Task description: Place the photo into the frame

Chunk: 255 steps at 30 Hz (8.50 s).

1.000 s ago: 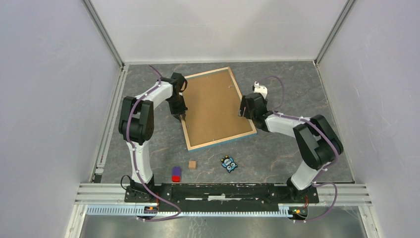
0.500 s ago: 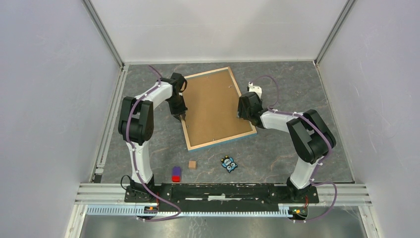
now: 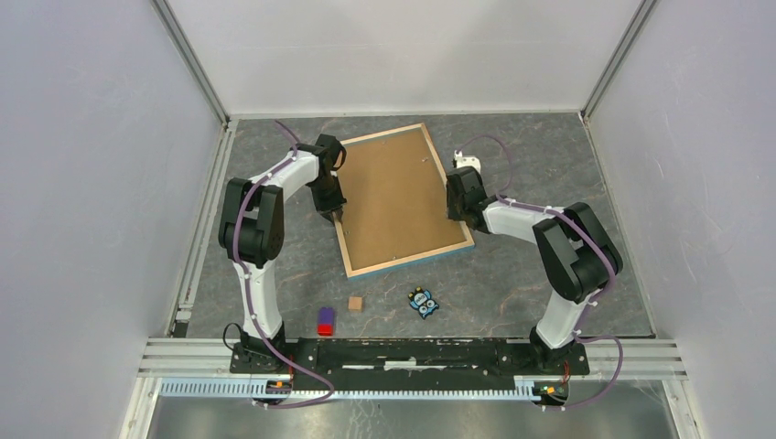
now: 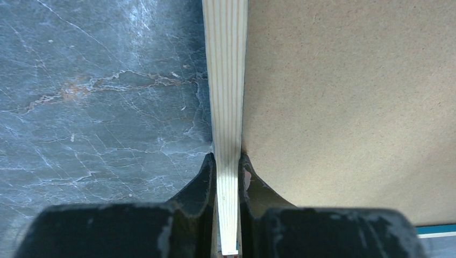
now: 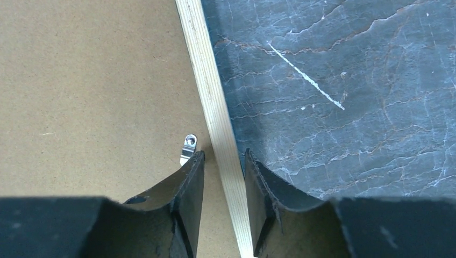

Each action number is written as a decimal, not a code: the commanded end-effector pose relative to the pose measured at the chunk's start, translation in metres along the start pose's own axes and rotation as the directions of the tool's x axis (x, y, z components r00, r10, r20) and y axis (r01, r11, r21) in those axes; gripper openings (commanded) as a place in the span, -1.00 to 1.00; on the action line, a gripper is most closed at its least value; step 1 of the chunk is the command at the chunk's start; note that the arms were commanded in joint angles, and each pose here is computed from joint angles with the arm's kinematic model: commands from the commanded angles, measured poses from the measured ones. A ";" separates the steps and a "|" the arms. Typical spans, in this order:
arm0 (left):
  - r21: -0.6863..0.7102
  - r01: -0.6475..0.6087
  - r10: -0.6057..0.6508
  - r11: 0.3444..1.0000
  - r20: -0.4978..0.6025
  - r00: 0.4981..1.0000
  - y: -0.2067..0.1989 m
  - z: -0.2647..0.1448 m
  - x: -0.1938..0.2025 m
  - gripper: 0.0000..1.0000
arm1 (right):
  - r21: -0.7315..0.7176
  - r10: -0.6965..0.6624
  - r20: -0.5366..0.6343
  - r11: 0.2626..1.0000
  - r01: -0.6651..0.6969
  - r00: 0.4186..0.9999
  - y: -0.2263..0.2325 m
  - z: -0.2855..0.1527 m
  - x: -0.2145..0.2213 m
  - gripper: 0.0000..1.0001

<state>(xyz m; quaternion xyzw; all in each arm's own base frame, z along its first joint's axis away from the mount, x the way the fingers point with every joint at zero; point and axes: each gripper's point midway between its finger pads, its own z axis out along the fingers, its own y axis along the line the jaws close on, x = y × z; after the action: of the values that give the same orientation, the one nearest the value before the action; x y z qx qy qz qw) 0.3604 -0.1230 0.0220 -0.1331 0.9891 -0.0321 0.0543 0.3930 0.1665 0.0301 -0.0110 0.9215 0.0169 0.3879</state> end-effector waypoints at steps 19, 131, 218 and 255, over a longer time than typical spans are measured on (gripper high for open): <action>-0.012 -0.001 0.001 1.000 -0.005 1.000 0.003 0.009 0.000 -0.95 | -0.060 -0.001 0.125 0.998 0.008 0.992 0.005 -0.013 -0.020 0.33; -0.023 -0.027 0.027 0.999 0.002 1.000 0.006 0.011 0.005 -0.96 | -0.021 -0.199 -0.006 0.980 0.198 0.980 -0.012 0.018 -0.002 -0.02; 0.535 -0.089 -0.026 0.840 0.203 0.979 -0.086 -0.125 -0.028 0.81 | -0.112 -0.052 0.031 0.992 0.056 0.998 -0.028 -0.076 0.084 -1.00; 0.215 0.018 -0.027 0.977 0.038 0.999 -0.052 0.007 -0.039 -0.45 | 0.159 0.204 0.113 0.962 -0.221 0.972 -0.046 0.057 -0.074 0.57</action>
<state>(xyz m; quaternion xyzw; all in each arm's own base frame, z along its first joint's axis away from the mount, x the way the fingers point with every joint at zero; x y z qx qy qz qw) 0.4056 -0.1668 0.0229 -0.1209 0.9779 -0.1482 0.0842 0.4704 0.1205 0.0423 0.1046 0.8989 -0.0209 0.4250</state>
